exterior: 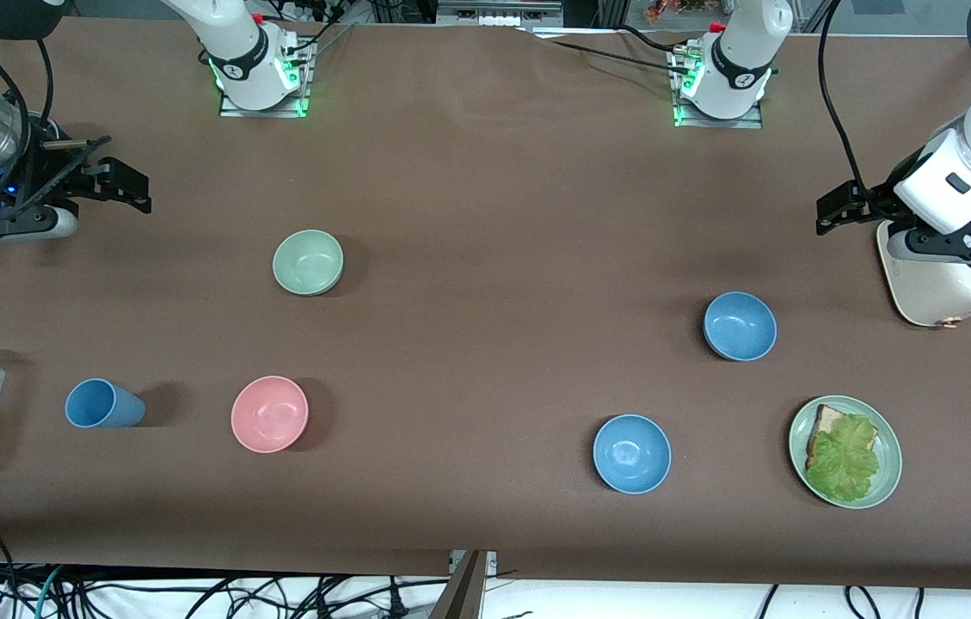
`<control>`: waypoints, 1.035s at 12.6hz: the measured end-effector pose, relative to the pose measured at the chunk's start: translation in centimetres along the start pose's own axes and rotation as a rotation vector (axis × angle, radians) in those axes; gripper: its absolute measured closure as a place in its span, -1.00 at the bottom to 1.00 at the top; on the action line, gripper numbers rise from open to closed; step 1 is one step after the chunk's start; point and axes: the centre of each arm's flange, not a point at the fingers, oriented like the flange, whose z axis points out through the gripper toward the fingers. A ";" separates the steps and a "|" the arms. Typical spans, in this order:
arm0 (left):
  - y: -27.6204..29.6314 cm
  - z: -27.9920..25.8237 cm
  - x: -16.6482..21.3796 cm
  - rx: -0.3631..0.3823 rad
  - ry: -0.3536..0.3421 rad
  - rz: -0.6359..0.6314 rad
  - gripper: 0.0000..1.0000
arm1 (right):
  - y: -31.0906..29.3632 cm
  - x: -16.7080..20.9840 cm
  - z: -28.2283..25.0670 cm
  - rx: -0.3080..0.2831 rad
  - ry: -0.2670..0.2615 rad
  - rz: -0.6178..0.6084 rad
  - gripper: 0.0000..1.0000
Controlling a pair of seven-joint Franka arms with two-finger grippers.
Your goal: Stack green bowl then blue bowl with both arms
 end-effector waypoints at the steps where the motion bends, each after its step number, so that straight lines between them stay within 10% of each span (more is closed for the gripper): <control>1: 0.0 0.0 0.0 0.000 0.000 0.000 -1.00 | 0.0 0.0 0.0 0.000 0.000 -0.004 -1.00; 13: -0.1 0.0 0.0 0.000 -0.001 -0.001 -1.00 | 0.0 0.1 0.1 0.000 -0.003 -0.012 -1.00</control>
